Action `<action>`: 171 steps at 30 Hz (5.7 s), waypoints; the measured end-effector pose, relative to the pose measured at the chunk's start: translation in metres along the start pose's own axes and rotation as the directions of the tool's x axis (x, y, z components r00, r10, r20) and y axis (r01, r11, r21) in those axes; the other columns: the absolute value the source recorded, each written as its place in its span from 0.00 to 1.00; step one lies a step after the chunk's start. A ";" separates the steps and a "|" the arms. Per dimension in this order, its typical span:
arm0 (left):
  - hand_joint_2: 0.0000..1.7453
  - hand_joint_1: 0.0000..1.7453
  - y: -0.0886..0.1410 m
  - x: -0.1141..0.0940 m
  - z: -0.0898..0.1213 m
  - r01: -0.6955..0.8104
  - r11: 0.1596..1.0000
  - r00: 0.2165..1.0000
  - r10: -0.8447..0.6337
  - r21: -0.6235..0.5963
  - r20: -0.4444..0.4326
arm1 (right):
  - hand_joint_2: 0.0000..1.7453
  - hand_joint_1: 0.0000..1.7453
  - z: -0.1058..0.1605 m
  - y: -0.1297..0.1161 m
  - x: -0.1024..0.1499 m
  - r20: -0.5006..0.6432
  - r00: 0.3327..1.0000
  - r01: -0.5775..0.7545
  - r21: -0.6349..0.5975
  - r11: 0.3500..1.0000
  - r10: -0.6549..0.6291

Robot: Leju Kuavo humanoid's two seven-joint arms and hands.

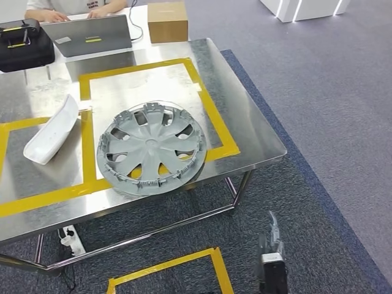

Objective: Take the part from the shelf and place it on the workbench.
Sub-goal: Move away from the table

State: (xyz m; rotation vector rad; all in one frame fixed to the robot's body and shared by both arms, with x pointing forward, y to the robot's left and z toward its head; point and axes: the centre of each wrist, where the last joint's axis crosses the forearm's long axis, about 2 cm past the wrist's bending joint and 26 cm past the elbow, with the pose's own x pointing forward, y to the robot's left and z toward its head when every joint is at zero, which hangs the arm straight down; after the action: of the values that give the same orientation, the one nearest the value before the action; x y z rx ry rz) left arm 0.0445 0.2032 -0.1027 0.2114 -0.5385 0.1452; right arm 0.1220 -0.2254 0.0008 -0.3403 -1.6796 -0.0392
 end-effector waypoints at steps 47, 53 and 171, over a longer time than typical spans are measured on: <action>0.00 0.00 0.004 0.001 -0.002 0.001 1.000 1.000 -0.001 0.006 -0.018 | 0.00 0.00 0.102 0.008 -0.091 -0.949 0.249 -0.142 0.162 0.977 0.193; 0.00 0.00 0.007 0.001 -0.003 0.006 1.000 1.000 -0.006 0.006 -0.013 | 0.00 0.00 0.101 0.014 -0.089 -0.917 0.173 -0.179 0.330 0.927 0.360; 0.00 0.00 0.016 0.001 -0.008 -0.060 0.996 0.997 0.057 -0.070 -0.044 | 0.00 0.00 0.100 0.017 -0.090 -0.947 0.165 0.040 -0.272 0.962 -0.275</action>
State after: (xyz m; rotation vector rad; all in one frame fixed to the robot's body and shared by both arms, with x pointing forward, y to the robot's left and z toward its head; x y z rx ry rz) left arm 0.0460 0.2208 -0.1060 0.1229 -0.5075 0.1864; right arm 0.0383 -0.2048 -0.1038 -0.1749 -0.3207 -0.4975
